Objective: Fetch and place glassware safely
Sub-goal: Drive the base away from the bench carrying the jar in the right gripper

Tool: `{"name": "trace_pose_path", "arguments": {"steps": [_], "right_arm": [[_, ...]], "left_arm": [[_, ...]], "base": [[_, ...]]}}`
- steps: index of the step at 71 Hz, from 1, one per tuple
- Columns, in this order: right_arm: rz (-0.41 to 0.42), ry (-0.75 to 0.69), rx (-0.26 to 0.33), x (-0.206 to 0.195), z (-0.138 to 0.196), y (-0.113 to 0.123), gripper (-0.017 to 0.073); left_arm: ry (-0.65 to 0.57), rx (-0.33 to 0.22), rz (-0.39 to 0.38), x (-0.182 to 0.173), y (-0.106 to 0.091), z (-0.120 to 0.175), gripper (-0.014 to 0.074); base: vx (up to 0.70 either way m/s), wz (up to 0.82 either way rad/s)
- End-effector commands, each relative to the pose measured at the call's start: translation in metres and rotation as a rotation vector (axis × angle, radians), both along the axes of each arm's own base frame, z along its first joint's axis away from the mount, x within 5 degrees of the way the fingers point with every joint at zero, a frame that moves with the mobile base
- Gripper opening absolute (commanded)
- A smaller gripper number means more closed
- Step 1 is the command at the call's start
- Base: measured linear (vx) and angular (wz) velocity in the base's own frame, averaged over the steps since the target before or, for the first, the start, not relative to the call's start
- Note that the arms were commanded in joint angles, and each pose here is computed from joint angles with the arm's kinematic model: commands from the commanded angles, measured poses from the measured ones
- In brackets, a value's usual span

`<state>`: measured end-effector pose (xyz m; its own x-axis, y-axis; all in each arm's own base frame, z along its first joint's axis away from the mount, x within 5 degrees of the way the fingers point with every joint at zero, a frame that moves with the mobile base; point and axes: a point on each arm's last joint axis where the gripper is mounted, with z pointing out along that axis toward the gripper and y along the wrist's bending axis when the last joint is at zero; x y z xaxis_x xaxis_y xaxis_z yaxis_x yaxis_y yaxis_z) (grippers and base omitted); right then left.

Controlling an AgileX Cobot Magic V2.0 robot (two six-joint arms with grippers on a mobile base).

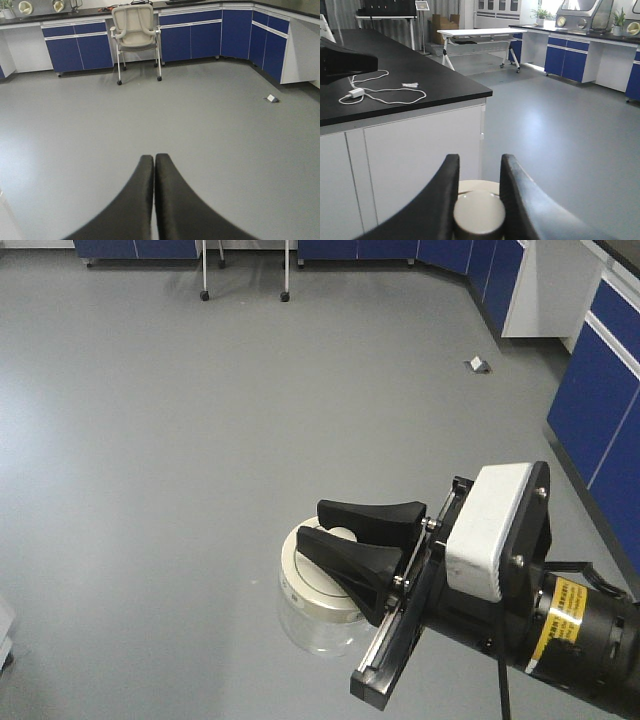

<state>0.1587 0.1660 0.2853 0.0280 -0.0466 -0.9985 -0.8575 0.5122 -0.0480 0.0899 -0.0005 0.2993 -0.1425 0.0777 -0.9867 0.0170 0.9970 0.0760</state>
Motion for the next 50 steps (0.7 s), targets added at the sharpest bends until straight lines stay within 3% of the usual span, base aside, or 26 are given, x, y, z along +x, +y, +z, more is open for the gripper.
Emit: {"name": "trace_pose_path", "arguments": {"steps": [1,50], "right_arm": [[0.038,-0.075,0.116,-0.0040,0.0235,0.0008,-0.0004],[0.038,-0.075,0.116,-0.0040,0.0235,0.0008,-0.0004]], "left_arm": [[-0.086,-0.013,-0.006,0.0011,-0.0006,0.0137,-0.0007],[-0.086,-0.013,-0.006,0.0011,-0.0006,0.0137,-0.0007]], "base": [[0.50,0.02],[0.53,-0.01]]}}
